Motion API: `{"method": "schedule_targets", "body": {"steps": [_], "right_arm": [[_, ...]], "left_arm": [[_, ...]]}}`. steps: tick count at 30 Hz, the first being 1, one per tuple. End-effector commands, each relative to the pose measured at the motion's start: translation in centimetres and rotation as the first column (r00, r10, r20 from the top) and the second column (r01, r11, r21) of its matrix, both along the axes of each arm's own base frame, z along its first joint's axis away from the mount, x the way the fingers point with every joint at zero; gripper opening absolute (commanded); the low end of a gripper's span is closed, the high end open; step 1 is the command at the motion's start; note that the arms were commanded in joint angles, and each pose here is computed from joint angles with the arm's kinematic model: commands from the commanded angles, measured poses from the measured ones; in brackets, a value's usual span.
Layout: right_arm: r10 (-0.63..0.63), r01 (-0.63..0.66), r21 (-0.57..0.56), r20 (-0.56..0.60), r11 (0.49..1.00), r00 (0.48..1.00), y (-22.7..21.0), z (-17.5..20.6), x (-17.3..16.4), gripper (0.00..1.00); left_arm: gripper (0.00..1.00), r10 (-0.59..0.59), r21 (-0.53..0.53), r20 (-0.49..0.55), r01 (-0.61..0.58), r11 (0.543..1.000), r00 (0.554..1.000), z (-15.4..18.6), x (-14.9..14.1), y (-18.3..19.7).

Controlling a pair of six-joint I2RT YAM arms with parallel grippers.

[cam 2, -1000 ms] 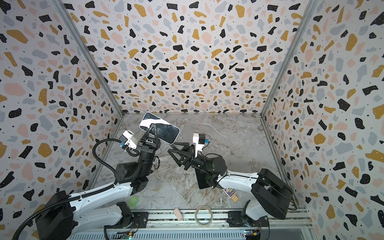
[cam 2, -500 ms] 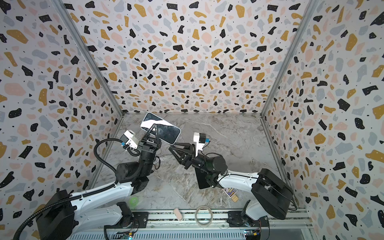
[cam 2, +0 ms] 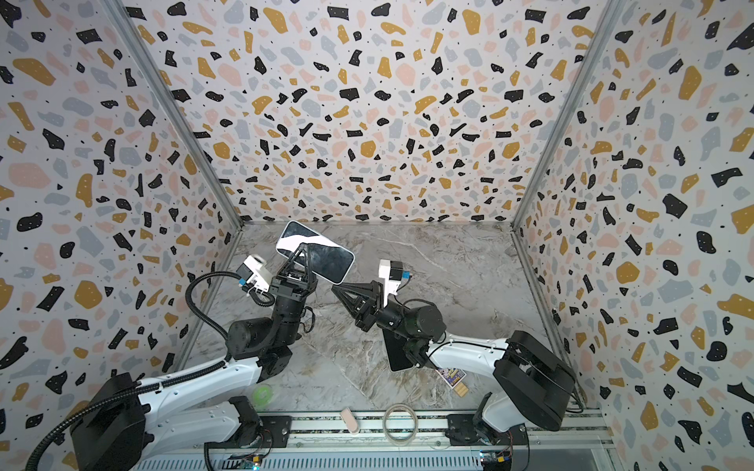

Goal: Take the phone out of the phone case
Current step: Remove the phone case from the phone.

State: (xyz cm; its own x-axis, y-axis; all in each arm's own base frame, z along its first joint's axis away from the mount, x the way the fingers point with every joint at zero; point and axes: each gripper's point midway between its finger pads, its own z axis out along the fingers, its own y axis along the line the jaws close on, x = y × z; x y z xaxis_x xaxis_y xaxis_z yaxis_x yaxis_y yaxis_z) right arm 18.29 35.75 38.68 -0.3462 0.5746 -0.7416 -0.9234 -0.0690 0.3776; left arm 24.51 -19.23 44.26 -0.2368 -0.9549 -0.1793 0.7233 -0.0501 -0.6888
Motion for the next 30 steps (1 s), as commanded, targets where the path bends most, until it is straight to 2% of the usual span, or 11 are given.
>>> {"method": "schedule_targets", "body": {"steps": [1,5,6,9,12,19,22,30], "right_arm": [[-0.020,0.018,0.051,0.052,0.999,0.998,-1.4,2.3,-0.6,0.01],[-0.020,0.017,0.045,0.060,0.999,0.998,-1.8,2.3,-0.6,0.02],[-0.007,0.004,0.044,0.073,0.999,0.997,-1.8,2.4,-0.9,0.07],[0.002,-0.005,0.038,0.074,0.999,0.997,-1.9,2.1,-1.2,0.36],[0.002,-0.004,0.038,0.059,0.999,0.998,-2.3,1.7,-1.3,0.44],[0.015,-0.017,0.037,0.053,0.999,0.999,-2.1,1.7,-1.2,0.45],[0.012,-0.014,0.039,0.057,0.999,0.998,-2.1,1.8,-1.2,0.40],[0.002,-0.004,0.040,0.051,0.999,0.999,-2.2,2.0,-0.9,0.34]], "left_arm": [[0.00,-0.022,-0.047,0.055,0.025,0.999,0.998,2.6,-1.2,0.6],[0.00,-0.031,-0.019,0.033,0.031,0.999,0.999,2.4,-1.0,0.2],[0.00,-0.024,-0.020,0.028,0.024,1.000,0.999,2.2,-0.9,0.3],[0.00,-0.001,-0.040,0.015,0.001,0.999,1.000,1.7,-0.8,1.1],[0.00,0.002,-0.036,0.020,-0.001,0.999,1.000,1.9,-0.9,1.1],[0.00,-0.020,-0.036,0.024,0.021,0.999,1.000,1.6,-0.8,0.6],[0.00,-0.023,-0.034,0.020,0.023,0.999,1.000,1.4,-0.8,0.5],[0.00,-0.043,-0.018,0.030,0.044,0.999,0.999,1.5,-0.8,-0.1]]}}
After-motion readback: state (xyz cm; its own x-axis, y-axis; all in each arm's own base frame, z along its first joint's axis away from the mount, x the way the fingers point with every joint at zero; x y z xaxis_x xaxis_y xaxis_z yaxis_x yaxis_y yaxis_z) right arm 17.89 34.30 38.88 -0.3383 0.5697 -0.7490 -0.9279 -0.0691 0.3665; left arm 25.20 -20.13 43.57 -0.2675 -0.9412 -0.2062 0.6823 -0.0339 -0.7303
